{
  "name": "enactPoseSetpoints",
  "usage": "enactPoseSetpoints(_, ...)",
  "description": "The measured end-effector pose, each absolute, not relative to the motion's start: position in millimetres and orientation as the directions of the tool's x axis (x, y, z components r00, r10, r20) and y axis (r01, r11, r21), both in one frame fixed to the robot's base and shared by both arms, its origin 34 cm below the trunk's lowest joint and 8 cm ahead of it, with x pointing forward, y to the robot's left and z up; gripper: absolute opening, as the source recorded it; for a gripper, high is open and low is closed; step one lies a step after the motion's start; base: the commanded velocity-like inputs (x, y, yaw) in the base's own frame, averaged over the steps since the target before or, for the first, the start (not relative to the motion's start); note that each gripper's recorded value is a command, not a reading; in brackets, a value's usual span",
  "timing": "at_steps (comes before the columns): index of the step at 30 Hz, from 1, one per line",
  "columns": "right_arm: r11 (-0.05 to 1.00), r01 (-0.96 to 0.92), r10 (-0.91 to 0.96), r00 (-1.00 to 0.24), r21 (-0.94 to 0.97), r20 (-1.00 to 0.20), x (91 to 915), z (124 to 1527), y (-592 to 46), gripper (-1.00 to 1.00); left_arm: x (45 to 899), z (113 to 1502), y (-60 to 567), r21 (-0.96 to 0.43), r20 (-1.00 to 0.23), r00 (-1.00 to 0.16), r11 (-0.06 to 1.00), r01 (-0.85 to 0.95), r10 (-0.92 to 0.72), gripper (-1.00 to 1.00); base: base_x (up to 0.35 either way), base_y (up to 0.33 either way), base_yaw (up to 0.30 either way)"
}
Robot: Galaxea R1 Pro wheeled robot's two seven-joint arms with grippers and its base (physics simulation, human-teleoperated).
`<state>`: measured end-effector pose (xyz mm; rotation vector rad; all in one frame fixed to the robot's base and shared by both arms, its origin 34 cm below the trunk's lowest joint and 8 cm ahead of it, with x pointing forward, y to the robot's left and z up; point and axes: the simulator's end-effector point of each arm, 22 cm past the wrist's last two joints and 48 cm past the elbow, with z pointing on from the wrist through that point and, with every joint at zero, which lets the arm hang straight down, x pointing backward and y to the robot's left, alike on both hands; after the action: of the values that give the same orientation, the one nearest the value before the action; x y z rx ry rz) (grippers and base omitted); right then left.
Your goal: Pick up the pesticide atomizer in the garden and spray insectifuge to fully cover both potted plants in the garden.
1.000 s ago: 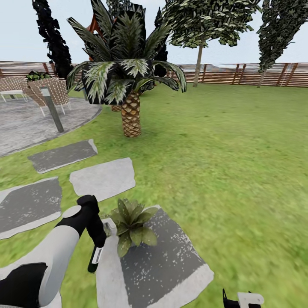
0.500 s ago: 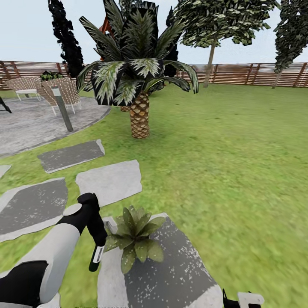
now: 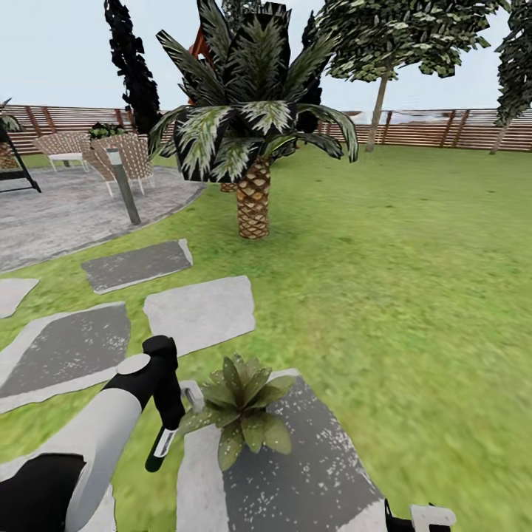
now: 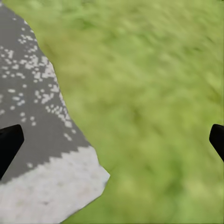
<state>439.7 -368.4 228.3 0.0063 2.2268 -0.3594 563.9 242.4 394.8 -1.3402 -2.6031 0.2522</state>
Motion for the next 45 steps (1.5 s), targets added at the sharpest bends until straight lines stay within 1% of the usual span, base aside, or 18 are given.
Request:
enactPoseSetpoints(7,0.958,0.128,-0.121,-0.631,-0.257,-0.766,440,229,-370,1.0,566,396,242,-0.239,0.098,-0.57,0.575,0.783,0.816,-1.0,0.025,-0.2,0.012)
enactPoseSetpoints(9,0.965,0.11,-0.114,-0.647,-0.24,-0.754,434,222,-357,1.0,567,397,233,-0.247,0.08,-0.566,0.567,0.786,0.82,-1.0,0.0,0.0,0.0)
enactPoseSetpoints(19,0.98,0.097,-0.068,-0.661,-0.174,-0.748,426,212,-311,1.0,575,403,238,-0.229,0.077,-0.572,0.573,0.787,0.817,-1.0,0.0,0.0,0.0)
enactPoseSetpoints(34,0.976,0.099,-0.079,-0.66,-0.192,-0.747,426,213,-324,1.0,598,422,242,-0.179,0.066,-0.568,0.57,0.802,0.82,-1.0,0.0,0.0,0.003)
enactPoseSetpoints(41,0.976,0.101,-0.079,-0.659,-0.192,-0.748,426,213,-325,1.0,600,424,236,-0.179,0.057,-0.564,0.564,0.806,0.824,-1.0,0.0,0.0,0.209)
enactPoseSetpoints(45,0.976,0.102,-0.08,-0.659,-0.193,-0.748,426,214,-325,1.0,606,430,236,-0.168,0.051,-0.564,0.564,0.809,0.824,-1.0,0.122,-0.052,0.029)
